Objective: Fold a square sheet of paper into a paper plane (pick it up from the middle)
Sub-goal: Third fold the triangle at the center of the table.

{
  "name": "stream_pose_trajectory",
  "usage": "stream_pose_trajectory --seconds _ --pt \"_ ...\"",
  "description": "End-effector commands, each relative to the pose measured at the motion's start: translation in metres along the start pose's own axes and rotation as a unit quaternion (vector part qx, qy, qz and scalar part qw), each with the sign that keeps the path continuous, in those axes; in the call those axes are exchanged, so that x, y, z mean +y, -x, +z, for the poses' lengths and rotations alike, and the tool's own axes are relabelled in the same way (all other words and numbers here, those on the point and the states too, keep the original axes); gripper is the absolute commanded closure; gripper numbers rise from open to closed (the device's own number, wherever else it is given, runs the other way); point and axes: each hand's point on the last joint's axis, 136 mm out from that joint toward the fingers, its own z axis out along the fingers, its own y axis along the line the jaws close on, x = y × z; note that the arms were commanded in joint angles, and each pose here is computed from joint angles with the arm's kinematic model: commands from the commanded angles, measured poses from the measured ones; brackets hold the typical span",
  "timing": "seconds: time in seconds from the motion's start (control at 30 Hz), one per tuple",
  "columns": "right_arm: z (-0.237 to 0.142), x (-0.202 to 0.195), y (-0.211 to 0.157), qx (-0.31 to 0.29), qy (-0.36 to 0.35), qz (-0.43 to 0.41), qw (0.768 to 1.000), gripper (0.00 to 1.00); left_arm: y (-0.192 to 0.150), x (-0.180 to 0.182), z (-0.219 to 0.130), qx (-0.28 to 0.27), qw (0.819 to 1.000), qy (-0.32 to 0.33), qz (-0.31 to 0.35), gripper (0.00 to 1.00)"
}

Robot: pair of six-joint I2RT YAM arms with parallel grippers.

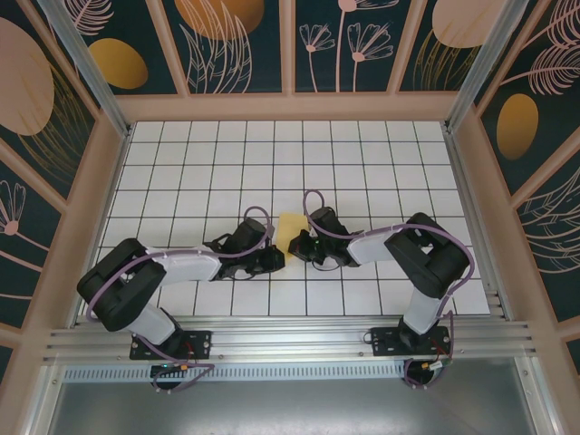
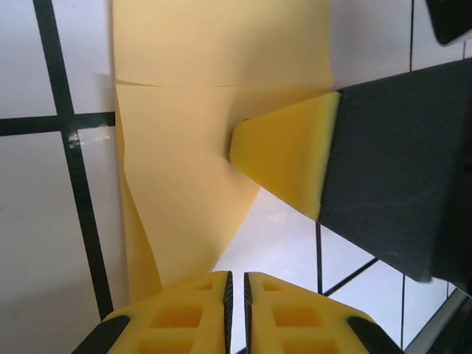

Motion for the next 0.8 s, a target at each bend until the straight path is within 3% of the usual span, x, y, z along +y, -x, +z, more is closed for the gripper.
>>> stream_pose_trajectory --seconds 0.0,0.53,0.77 --pt "0.004 -0.085 -0.026 0.021 -0.149 0.037 0.988 0.96 0.009 -0.003 0.002 -0.012 1.0 0.008 0.009 0.84" --pt "0.003 -0.088 -0.026 0.022 -0.16 0.035 0.986 0.95 -0.025 0.051 0.009 0.02 0.997 0.071 -0.02 0.88" --pt "-0.001 -0.067 -0.016 0.01 -0.131 0.023 0.991 0.95 -0.028 0.059 0.004 0.016 0.996 0.088 -0.021 0.9"
